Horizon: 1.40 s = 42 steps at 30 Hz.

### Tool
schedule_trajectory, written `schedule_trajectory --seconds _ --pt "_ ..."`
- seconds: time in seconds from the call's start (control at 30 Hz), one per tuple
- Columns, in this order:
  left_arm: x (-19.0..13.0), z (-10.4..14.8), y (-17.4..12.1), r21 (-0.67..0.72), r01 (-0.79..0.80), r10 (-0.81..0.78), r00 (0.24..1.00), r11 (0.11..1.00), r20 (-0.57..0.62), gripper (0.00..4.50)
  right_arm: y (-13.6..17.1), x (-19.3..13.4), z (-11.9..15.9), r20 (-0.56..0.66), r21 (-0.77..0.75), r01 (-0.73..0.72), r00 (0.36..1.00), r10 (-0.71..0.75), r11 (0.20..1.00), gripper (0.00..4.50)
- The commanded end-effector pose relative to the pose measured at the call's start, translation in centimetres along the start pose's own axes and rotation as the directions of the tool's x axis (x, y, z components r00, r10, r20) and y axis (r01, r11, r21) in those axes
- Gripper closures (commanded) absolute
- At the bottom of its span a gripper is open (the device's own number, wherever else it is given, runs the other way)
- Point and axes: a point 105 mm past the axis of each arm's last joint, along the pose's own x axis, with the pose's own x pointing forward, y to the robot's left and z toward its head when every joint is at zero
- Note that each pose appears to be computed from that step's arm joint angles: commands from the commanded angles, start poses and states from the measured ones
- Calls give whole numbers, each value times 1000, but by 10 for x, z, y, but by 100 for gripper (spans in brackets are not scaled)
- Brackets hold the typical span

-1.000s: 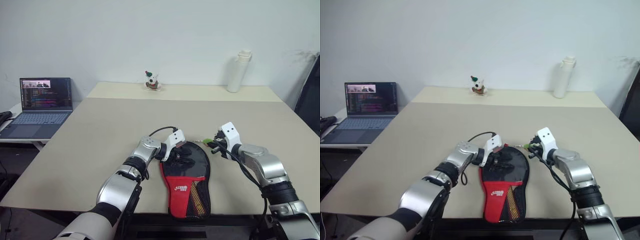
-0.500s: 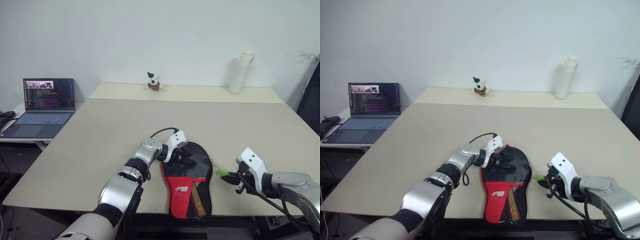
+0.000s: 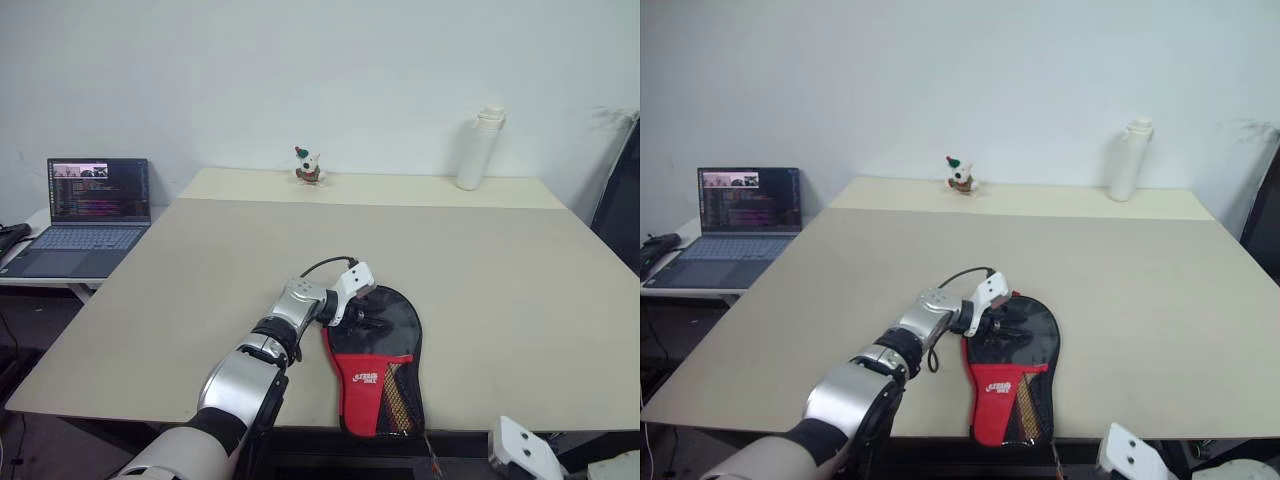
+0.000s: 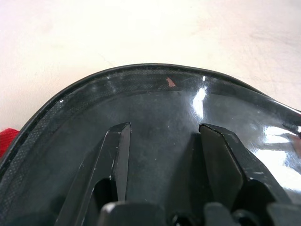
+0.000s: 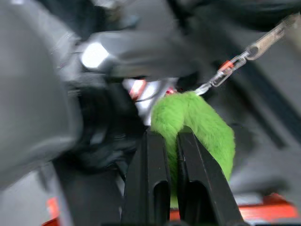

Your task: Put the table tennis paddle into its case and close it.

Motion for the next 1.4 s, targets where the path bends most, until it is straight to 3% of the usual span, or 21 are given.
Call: schedule_trajectory --seconds 0.03,0.23,0.27,0.33,0.5,0.6,0.73,0.83,1.03,1.17,1.4 --pt "2 -25 -6 -47 8 -12 997 999 -81 197 17 5 10 30 -33 -81 996 82 996 445" --pt "0 -25 -5 -46 2 -6 997 999 -82 197 12 2 24 54 -54 -56 997 59 997 445" --pt "0 -25 -5 -45 1 -4 997 999 -81 197 11 -1 29 67 -61 -57 996 61 997 407" --pt "0 -24 -5 -43 1 -4 997 999 -78 197 8 -5 37 90 -75 -47 994 54 996 374" --pt "1 -23 -5 -18 10 -12 997 1000 -82 197 -4 -14 55 144 -68 -13 989 22 998 209" --pt "1 -16 -6 -7 20 -20 998 1000 -57 197 -16 -20 63 156 -75 35 987 -23 997 209" --pt "-7 4 0 46 23 -24 1000 999 19 197 -64 -33 93 293 -125 225 939 -180 966 209" --pt "-26 23 9 86 19 -28 995 996 101 197 -89 -39 115 424 -148 318 876 -231 937 209" --pt "-94 54 21 108 -27 -2 965 994 261 197 -132 -42 134 530 -190 382 815 -234 904 209" --pt "-144 38 16 37 -139 123 953 990 278 197 -156 -44 151 571 -203 374 796 -201 905 209" --pt "-172 7 -21 -129 -313 336 908 941 249 197 -202 -56 160 574 -212 406 788 -223 889 209"
